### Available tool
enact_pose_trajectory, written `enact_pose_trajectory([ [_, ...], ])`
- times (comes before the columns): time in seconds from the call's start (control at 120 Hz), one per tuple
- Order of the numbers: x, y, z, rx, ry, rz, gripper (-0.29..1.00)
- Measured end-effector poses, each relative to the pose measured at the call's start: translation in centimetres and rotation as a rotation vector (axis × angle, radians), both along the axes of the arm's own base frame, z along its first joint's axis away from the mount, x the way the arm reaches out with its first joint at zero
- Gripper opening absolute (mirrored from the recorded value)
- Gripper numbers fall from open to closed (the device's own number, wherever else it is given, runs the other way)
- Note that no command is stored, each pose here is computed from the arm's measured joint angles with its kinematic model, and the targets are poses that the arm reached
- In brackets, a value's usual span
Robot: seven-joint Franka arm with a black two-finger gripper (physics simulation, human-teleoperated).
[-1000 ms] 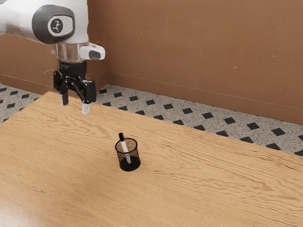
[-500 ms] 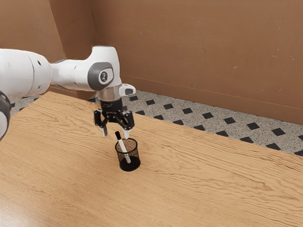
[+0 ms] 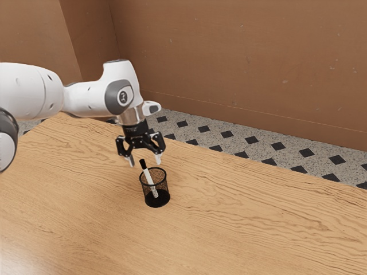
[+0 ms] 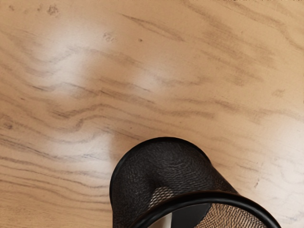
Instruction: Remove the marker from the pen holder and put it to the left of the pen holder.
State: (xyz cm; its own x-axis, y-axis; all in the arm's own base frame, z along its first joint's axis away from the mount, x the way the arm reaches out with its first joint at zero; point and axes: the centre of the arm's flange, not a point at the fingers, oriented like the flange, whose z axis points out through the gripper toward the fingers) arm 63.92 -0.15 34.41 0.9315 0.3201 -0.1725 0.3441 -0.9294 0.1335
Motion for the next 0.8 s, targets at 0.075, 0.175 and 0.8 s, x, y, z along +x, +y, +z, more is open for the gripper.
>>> enact_pose_trajectory([
  [0.075, 0.0, -0.1, 0.0, -0.001, -0.003, 0.007, 0.62],
  [0.175, 0.1, -0.2, 0.2, -0.001, -0.009, 0.012, 0.5],
  [0.8, -1.0, -0.3, 0.7, -0.015, -0.002, 0.042, 0.08],
])
